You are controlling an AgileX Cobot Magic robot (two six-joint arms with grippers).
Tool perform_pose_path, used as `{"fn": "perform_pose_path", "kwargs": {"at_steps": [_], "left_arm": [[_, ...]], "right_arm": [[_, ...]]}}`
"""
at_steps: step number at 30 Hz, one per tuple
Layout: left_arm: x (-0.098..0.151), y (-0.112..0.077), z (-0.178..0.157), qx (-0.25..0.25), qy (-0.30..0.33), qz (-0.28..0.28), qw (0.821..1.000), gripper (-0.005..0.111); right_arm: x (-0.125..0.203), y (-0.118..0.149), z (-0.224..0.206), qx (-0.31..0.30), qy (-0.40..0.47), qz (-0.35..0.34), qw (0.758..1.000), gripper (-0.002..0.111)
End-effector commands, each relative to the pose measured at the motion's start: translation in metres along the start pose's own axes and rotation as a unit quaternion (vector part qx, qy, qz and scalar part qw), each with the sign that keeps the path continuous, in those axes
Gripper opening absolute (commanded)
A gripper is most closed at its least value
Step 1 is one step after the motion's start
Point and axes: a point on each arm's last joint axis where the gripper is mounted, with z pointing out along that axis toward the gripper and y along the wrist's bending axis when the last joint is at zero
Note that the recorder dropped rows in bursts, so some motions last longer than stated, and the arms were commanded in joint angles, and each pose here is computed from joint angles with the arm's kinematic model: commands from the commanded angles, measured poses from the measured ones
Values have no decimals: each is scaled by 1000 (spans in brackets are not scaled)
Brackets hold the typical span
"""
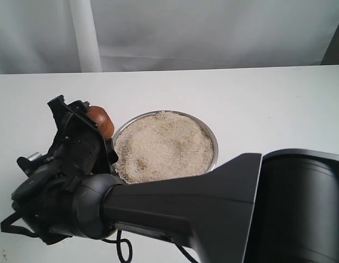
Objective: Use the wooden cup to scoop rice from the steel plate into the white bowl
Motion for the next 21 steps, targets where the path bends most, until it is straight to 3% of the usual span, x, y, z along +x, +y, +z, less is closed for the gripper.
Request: {"fn": "perform_pose_path", "kwargs": {"at_steps": [1, 10, 16, 21], "left_arm": [[-1, 0, 0, 3, -5, -5, 1000, 0], [-1, 0, 0, 3, -5, -2, 1000, 0], [-1, 0, 0, 3, -5, -2, 1000, 0], [-1, 0, 0, 3, -5, -3, 1000, 0]], "right_arm": [[9, -12, -7, -11, 9, 75, 997, 0], [19, -20, -14, -32, 26, 116, 992, 0], [38, -40, -24, -24, 49, 142, 988, 0], [80, -57, -42, -28, 40, 152, 987, 0]]}}
